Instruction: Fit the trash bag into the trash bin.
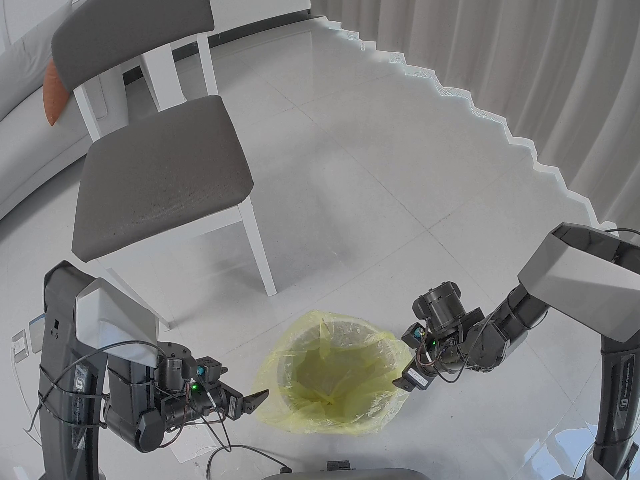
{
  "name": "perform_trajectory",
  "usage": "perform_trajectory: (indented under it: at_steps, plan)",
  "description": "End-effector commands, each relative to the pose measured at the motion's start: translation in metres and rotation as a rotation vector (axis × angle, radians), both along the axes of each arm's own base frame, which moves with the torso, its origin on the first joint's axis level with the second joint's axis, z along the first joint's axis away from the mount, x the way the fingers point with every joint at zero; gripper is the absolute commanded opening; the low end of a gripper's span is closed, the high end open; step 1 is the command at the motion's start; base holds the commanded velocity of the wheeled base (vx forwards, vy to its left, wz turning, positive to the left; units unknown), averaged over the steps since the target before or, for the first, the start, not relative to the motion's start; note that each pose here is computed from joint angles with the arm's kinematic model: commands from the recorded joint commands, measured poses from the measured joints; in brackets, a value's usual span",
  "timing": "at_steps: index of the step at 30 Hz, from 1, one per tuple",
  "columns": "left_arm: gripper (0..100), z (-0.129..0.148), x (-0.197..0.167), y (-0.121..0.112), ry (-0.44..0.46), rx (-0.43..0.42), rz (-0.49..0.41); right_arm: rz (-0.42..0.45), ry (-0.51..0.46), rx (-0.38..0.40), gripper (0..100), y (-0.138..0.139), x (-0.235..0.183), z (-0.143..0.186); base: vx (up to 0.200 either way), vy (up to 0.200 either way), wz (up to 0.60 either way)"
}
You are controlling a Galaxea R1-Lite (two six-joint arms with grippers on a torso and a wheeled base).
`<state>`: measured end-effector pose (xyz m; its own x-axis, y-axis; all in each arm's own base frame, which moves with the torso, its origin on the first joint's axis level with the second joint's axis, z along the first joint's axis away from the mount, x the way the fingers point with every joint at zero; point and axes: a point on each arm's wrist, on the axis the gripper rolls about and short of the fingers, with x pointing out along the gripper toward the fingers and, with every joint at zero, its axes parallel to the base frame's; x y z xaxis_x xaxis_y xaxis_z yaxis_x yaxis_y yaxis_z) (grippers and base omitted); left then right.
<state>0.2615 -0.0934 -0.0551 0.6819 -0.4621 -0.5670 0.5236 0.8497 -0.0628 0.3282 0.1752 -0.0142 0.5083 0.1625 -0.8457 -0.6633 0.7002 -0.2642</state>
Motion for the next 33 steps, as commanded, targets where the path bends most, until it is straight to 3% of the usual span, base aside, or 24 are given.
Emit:
perform_trajectory:
  at_steps: [1,17,33]
  plan:
    - [100,0.002,0.001,0.000,-0.018,-0.005,0.001,-0.009,0.010,-0.007,100,-0.005,0.001,-0.004,0.000,0.000,0.00]
    - [100,-0.017,0.006,0.000,0.010,0.020,0.011,0.001,-0.027,0.006,100,-0.006,-0.004,0.017,0.000,0.000,0.00]
    - [100,-0.016,0.005,-0.002,0.006,0.021,0.007,-0.012,0.023,-0.035,100,-0.017,0.003,-0.004,0.000,0.000,0.00]
